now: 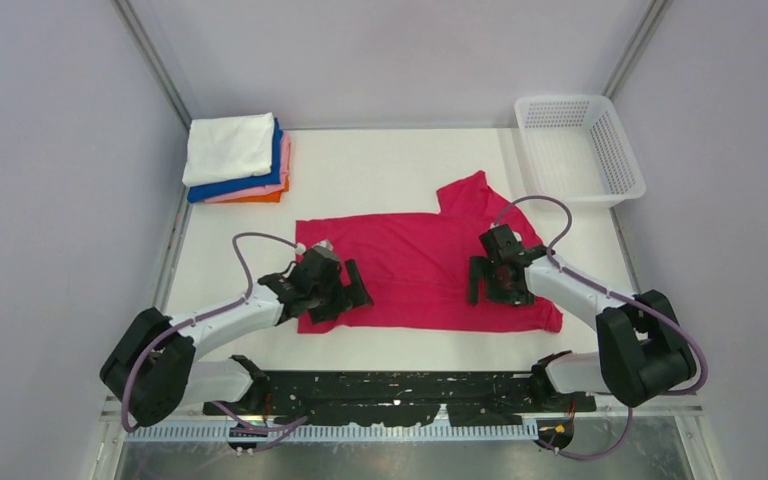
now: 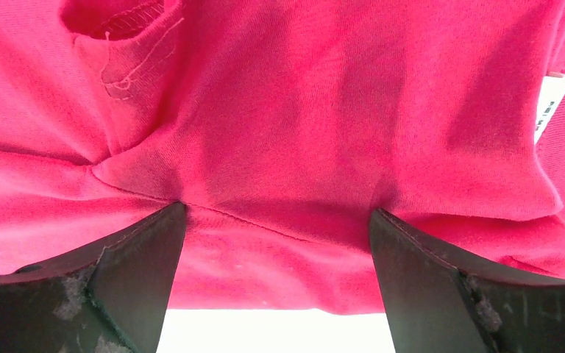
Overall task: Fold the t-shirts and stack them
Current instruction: Fold the flattened tshirt in 1/3 of the way
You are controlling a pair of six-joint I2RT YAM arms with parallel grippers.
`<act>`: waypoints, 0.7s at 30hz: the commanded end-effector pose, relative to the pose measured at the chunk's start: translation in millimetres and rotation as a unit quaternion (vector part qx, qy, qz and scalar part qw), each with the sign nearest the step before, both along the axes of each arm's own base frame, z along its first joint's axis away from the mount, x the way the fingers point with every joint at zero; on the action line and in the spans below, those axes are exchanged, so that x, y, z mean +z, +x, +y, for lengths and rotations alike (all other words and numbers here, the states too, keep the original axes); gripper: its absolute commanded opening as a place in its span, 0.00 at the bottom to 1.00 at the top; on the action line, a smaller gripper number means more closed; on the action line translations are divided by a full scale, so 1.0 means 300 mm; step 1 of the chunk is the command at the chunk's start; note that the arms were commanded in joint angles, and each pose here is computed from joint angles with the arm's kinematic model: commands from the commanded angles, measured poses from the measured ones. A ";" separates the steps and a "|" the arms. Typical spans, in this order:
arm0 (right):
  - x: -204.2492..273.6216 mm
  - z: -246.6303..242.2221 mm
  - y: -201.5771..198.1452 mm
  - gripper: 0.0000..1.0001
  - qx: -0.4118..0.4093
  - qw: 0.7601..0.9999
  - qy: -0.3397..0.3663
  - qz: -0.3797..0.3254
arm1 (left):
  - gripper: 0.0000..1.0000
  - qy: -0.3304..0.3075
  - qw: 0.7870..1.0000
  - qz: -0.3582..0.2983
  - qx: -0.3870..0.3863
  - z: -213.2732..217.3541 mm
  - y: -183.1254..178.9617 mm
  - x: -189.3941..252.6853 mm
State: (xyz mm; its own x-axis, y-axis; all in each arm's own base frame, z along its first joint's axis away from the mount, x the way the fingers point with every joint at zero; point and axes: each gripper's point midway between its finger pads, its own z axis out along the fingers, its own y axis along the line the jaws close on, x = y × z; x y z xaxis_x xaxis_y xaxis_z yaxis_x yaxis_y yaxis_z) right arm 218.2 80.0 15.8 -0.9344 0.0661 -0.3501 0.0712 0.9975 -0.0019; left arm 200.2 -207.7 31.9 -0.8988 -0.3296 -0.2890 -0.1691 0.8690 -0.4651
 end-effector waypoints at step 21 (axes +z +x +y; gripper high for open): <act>-0.010 -0.040 -0.250 0.95 -0.072 0.994 0.023 0.082 | 1.00 0.153 0.984 0.086 0.013 0.205 -0.280 -0.115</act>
